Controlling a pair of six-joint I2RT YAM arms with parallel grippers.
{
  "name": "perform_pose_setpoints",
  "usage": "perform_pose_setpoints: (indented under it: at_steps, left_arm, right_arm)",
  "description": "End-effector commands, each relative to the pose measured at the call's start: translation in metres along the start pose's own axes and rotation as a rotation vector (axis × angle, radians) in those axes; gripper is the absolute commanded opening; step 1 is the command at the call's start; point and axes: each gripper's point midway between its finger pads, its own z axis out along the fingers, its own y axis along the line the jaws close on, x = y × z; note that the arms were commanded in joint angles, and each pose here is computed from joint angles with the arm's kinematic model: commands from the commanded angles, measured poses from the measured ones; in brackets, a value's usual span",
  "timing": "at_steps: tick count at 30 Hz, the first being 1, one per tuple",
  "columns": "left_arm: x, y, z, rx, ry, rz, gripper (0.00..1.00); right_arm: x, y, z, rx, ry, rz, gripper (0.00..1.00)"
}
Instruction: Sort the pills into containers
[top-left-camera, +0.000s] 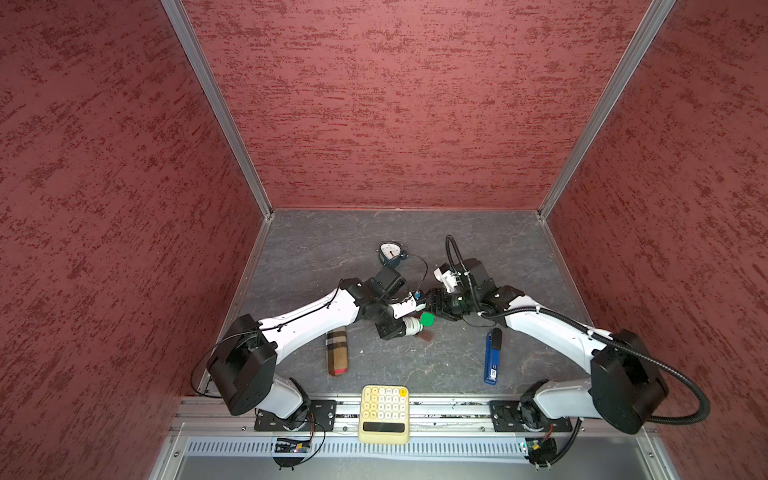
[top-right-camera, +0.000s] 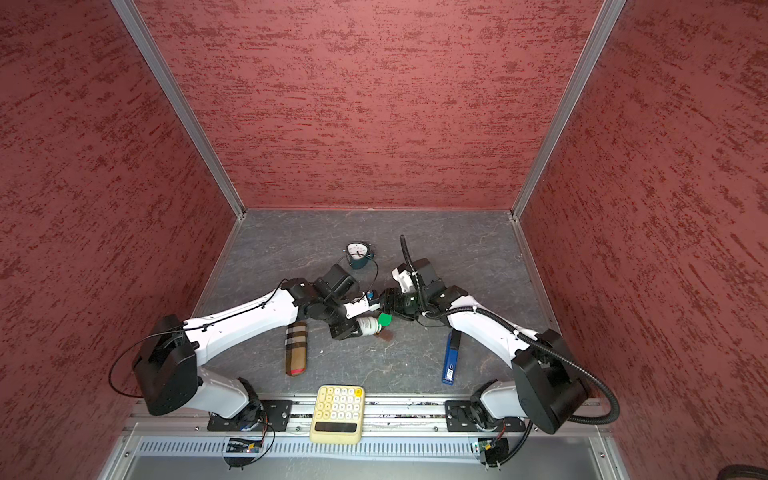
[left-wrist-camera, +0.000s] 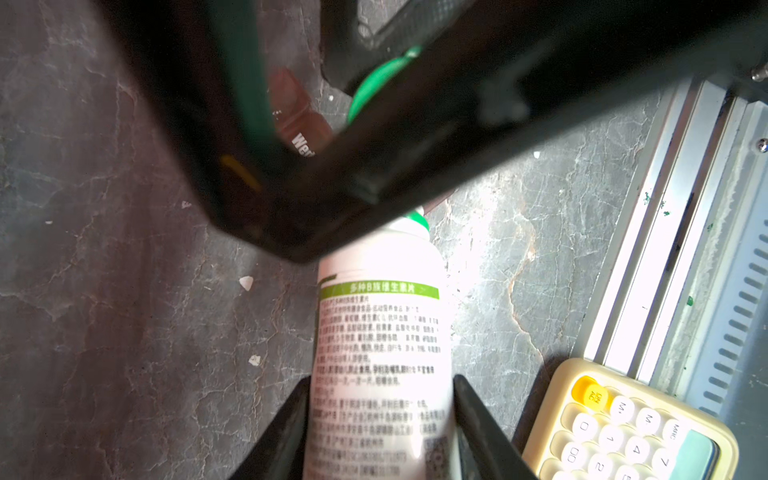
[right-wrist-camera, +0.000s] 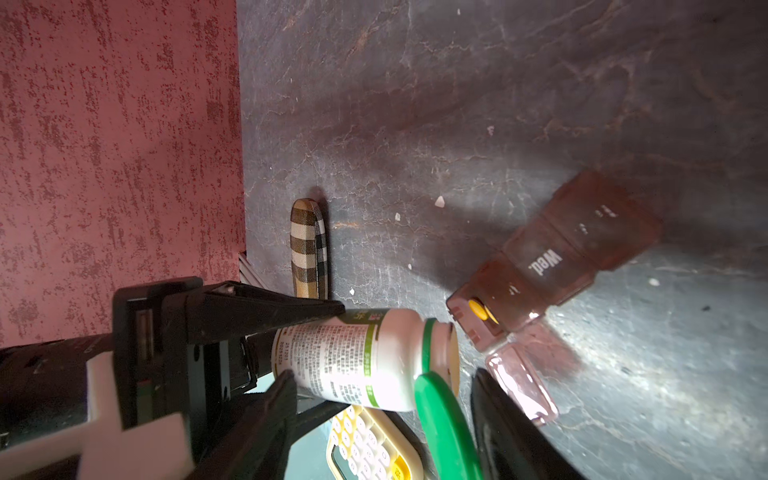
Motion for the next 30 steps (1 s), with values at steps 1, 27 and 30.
perform_pose_setpoints:
  at_steps: [1,27,30]
  left_arm:
    - [-0.008,-0.001,-0.004,-0.003,-0.063,-0.008,0.00]
    - [0.000,0.005,-0.007,-0.054,-0.123,-0.049,0.00]
    - [-0.008,0.012,-0.020,-0.092,-0.196,-0.056,0.00]
  right_arm:
    - [-0.012,0.020,-0.013,-0.016,-0.047,-0.048,0.69]
    - [-0.018,0.033,-0.035,0.007,-0.101,-0.065,0.73]
    - [-0.020,0.038,-0.042,0.006,-0.119,-0.072,0.73]
